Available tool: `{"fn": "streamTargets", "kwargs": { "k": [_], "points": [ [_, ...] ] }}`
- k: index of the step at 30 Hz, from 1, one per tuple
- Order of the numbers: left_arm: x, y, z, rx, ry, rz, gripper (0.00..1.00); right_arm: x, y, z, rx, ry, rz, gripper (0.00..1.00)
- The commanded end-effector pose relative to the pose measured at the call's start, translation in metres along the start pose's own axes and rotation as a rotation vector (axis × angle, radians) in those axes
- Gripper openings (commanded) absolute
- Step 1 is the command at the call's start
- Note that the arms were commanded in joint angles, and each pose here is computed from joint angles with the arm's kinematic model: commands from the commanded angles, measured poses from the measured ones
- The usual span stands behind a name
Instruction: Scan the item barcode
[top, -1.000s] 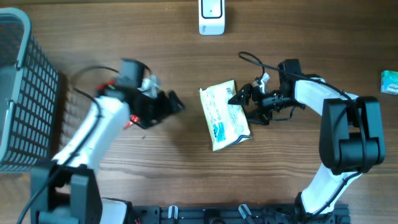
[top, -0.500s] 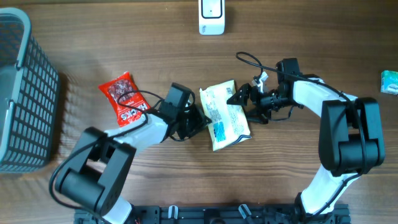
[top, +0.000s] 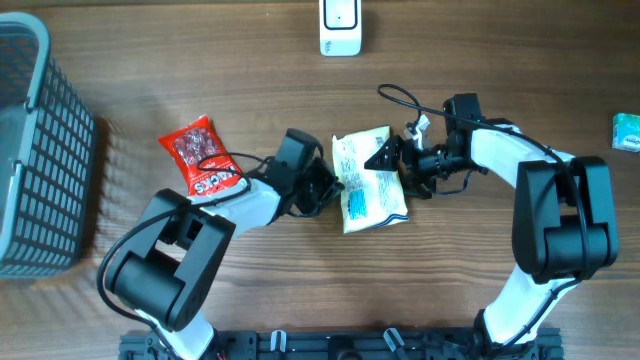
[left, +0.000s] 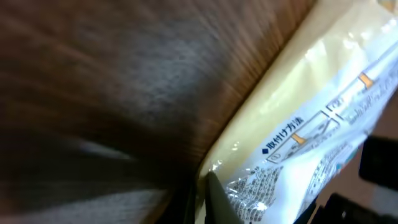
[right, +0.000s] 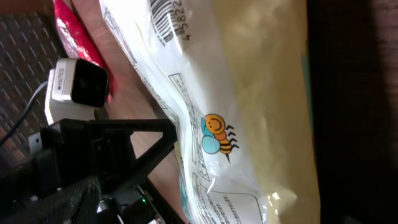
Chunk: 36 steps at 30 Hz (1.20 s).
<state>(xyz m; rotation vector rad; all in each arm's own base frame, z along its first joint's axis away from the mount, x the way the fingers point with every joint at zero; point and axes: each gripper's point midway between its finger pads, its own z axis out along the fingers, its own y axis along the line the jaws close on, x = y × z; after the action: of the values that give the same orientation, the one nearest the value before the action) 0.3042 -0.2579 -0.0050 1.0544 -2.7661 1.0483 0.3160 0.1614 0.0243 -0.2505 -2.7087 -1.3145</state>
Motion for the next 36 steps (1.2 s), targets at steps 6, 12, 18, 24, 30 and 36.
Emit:
{"fn": "streamTargets", "kwargs": {
  "k": [6,12,18,24,30,36],
  "points": [
    [-0.011,0.066,0.013,-0.198,-0.12,-0.176,0.04,0.024,-0.062,0.023,0.172,0.043,0.058,1.0],
    [0.0,0.066,0.018,-0.213,-0.155,-0.178,0.04,0.037,-0.048,0.034,0.097,0.085,0.097,1.0],
    [0.004,0.067,0.019,-0.217,-0.154,-0.186,0.04,0.04,-0.036,0.053,0.106,0.09,0.12,0.83],
    [0.004,0.07,0.018,-0.229,-0.153,-0.186,0.04,0.039,-0.044,0.052,0.151,0.077,0.147,0.57],
    [0.002,0.07,0.017,-0.228,-0.156,-0.193,0.22,0.041,-0.044,0.051,0.155,0.086,0.152,0.57],
    [-0.003,0.065,0.016,-0.203,-0.128,-0.159,0.31,0.033,-0.047,0.023,0.261,0.104,0.106,0.58]
  ]
}}
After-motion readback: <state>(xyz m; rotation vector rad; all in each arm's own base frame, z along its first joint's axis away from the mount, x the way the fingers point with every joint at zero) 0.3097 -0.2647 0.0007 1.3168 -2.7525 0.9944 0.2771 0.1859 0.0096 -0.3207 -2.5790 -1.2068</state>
